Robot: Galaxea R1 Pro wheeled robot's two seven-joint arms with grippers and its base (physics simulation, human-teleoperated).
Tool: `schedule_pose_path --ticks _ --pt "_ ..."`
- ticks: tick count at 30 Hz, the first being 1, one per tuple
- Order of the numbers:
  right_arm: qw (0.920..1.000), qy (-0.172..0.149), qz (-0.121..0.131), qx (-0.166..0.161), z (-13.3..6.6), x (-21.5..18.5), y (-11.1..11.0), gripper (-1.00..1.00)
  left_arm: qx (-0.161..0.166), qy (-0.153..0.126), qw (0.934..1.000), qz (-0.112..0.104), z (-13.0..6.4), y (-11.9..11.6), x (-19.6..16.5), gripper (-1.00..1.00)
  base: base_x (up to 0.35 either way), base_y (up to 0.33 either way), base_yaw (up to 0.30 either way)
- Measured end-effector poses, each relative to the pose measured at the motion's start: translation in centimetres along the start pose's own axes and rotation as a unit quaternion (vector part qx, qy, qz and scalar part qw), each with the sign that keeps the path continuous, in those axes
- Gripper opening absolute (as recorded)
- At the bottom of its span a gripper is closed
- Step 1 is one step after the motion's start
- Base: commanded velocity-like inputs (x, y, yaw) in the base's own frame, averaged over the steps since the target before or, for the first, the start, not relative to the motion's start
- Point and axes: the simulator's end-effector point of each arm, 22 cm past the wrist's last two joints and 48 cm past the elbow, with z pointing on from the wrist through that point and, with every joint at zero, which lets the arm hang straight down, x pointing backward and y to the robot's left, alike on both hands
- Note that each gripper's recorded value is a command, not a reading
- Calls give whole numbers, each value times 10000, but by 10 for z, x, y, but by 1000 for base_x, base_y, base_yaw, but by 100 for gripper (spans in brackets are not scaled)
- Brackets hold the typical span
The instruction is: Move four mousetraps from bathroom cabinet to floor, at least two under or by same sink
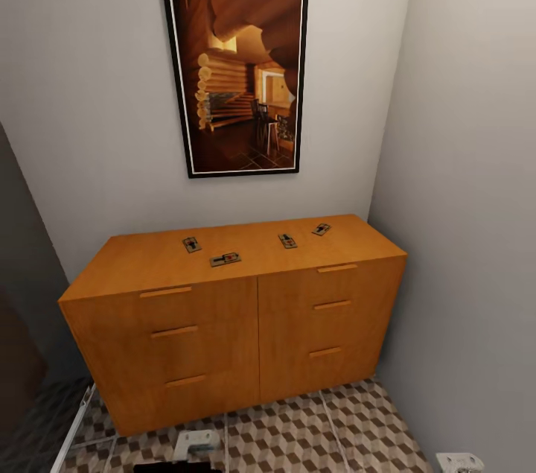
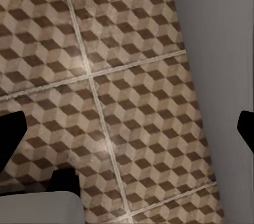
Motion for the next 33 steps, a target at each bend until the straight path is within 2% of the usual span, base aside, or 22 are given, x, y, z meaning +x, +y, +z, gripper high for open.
schedule_pose_path --ticks 6,11,23,33 --pt "9998 -183 -4 30 -9 -18 -3 100 -26 26 10000 19 -7 3 -5 100 0 0 0" --pt "9999 -145 13 51 -19 -28 -4 100 -48 126 9999 44 -10 4 -9 100 0 0 0" --pt "9995 -258 154 56 -36 -90 -6 100 -229 -143 9993 263 -25 8 -78 100 0 0 0" --pt "9984 -522 234 52 -49 -142 -7 100 -208 -588 9975 341 -43 0 -145 100 0 0 0"
